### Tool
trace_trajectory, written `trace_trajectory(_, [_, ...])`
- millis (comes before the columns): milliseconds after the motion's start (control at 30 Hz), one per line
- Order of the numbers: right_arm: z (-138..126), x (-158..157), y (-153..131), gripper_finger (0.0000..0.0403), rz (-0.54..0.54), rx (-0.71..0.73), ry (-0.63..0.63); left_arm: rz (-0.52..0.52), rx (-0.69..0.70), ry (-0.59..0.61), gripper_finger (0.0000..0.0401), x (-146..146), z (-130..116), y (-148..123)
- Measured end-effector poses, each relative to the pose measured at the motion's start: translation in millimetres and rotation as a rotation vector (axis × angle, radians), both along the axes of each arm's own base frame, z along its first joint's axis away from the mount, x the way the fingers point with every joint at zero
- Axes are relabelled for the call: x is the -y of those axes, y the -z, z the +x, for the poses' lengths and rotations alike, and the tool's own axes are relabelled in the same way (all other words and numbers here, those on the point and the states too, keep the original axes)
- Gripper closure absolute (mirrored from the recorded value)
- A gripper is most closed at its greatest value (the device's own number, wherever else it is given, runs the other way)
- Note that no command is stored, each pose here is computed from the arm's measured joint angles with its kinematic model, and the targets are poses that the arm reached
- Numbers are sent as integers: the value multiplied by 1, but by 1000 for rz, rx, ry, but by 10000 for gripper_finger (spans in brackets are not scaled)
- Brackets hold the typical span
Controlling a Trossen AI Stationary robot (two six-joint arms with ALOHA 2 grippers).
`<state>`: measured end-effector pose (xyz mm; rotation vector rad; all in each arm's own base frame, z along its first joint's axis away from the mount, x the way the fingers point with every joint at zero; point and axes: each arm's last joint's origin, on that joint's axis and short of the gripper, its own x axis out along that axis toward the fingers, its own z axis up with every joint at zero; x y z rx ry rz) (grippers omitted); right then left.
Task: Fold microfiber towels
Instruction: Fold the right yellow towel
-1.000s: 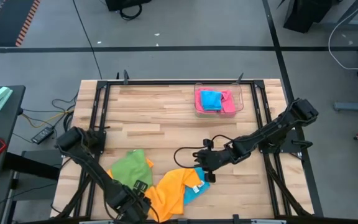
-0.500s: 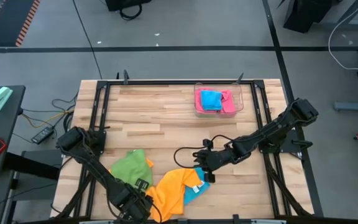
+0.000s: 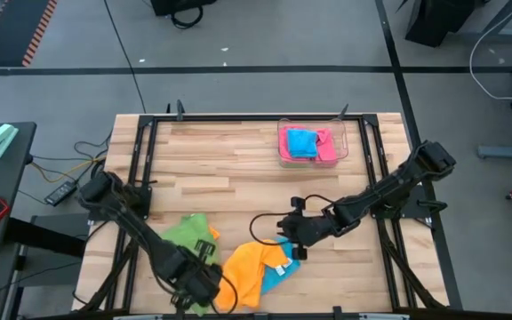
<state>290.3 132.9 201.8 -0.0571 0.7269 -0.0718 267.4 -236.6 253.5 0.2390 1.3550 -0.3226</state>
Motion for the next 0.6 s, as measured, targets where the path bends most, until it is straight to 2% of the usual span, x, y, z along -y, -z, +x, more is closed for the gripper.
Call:
trace_trajectory(100, [-1, -8, -4, 299, -60, 67, 1, 52, 127, -71, 388, -21, 3, -25])
trace_trajectory(300, [-4, -26, -11, 299, -66, 147, -72, 125, 330, -283, 378, -68, 10, -61])
trace_trajectory(467, [-10, -36, -10, 299, -64, 146, -115, 132, 471, -418, 393, -98, 17, -83])
trace_trajectory(600, [-13, -39, -8, 299, -49, 103, -162, 129, 589, -510, 385, -115, 21, -98])
